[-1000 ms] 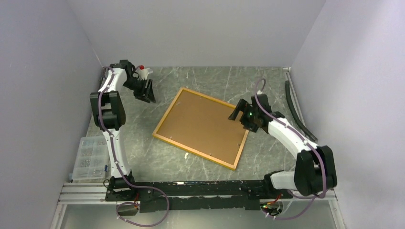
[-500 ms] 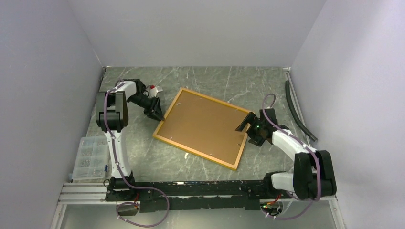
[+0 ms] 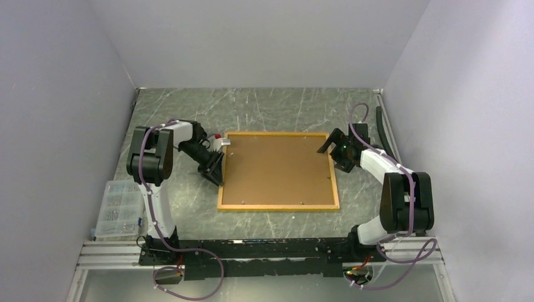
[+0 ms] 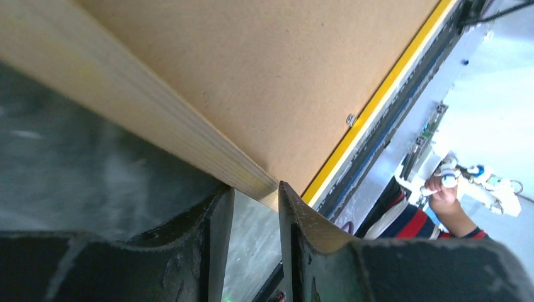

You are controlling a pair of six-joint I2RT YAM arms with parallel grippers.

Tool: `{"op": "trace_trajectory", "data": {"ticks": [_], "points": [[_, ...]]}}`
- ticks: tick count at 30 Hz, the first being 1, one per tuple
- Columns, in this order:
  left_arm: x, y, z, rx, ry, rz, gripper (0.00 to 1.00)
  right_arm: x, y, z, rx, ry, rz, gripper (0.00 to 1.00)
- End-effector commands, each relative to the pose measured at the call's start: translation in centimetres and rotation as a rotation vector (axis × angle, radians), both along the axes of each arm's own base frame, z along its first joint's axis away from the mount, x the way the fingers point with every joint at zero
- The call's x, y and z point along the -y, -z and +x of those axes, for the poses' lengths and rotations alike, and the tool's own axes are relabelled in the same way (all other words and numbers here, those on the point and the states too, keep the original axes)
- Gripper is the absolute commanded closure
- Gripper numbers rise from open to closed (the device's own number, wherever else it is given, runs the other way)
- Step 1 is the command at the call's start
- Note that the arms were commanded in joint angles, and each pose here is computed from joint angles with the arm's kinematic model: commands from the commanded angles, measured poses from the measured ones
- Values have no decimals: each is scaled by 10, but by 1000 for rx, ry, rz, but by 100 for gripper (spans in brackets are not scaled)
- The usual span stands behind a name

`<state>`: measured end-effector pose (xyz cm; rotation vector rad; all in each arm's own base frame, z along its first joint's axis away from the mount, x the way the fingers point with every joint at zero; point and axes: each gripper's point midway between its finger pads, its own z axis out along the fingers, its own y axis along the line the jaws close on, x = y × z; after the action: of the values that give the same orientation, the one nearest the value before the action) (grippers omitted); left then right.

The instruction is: Put the photo into the frame

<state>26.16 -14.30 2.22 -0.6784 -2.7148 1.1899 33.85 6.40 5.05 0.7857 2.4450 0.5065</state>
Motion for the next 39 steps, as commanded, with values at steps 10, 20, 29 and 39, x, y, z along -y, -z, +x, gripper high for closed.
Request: {"op": "trace_trajectory", "data": {"ticks": [10, 20, 29, 39], "points": [[-9, -45, 42, 97, -108, -79, 57, -19, -81, 21, 258, 9, -3, 3], [4, -22, 108, 20, -273, -205, 60, -204, -88, 31, 266, -356, 200, 15], [7, -7, 94, -2, -258, -195, 68, -319, -68, 38, 221, -533, 323, 19], [4, 11, 90, -18, -279, -147, 85, -372, -32, 34, 136, -584, 405, 25]]}}
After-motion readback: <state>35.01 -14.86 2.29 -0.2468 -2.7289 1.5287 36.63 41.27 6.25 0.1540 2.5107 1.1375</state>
